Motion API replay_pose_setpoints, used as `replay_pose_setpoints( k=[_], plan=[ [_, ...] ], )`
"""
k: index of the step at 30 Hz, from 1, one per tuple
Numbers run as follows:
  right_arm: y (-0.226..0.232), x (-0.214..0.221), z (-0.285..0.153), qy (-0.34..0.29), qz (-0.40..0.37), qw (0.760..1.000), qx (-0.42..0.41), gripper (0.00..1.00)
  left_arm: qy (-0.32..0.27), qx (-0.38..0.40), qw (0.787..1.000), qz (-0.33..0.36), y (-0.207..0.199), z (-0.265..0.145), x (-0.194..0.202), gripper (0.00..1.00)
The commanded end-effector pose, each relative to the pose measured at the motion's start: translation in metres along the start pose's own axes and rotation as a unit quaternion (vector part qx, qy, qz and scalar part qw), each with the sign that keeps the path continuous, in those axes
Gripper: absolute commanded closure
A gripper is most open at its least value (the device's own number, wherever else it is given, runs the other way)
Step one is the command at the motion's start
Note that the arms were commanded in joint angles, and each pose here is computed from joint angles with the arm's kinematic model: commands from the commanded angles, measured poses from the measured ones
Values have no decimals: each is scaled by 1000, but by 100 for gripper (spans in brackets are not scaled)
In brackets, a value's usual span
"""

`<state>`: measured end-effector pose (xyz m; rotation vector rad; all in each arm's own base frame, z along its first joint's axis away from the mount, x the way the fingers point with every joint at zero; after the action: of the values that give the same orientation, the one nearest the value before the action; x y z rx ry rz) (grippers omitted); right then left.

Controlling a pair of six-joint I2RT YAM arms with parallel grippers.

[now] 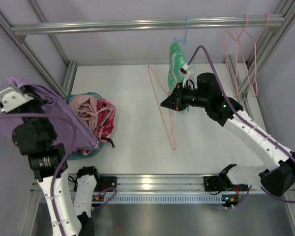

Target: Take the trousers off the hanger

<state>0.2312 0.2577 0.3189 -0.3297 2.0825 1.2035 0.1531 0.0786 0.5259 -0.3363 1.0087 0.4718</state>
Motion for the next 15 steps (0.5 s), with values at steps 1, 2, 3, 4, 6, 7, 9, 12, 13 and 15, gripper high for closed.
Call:
replay_pose_setpoints(
  k=[1, 2, 3, 4, 6, 7, 9, 12, 13, 15],
  plan=[
    [12, -21, 0, -33, -20, 999, -26, 100, -62, 21, 998, -14, -13, 21, -5, 100],
    [12, -21, 1, -32, -20, 999, -26, 100, -56, 25, 998, -11, -21, 35, 13, 100],
    [13, -22, 1, -33, -21, 999, -26, 100, -48, 29, 998, -9, -25, 42, 24, 100],
    [12, -22, 2, -32, -20, 999, -26, 100, -38, 34, 999, -6, -30, 49, 35, 100],
    [14, -24, 0, -33, -23, 999, -27, 100, -9, 52, 999, 4, -42, 64, 63, 100],
    [15, -24, -2, -34, -28, 999, -27, 100, -2, 62, 998, 7, -46, 66, 70, 100],
    [15, -23, -5, -34, -34, 999, -25, 100, 18, 86, 996, 13, -54, 64, 90, 100],
    [17, -20, -12, -35, -42, 998, -24, 100, 45, 105, 993, 30, -53, 43, 112, 100],
    [18, -19, -15, -35, -47, 998, -24, 100, 74, 113, 990, 38, -52, 33, 123, 100],
    [17, -18, -18, -34, -51, 998, -22, 100, 105, 150, 982, 46, -55, 9, 136, 100]
  ],
)
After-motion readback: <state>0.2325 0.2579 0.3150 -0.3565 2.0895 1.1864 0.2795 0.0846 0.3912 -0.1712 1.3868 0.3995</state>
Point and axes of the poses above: each gripper's point midway between its finger pads, its own z axis out along the fingers, its own y axis along the line the jaws close on, x = y × z, the point moved 4 cm from there along -z, back along the fingers, and after that the axes turned 5 degrees about z, right-handed, at the moved point
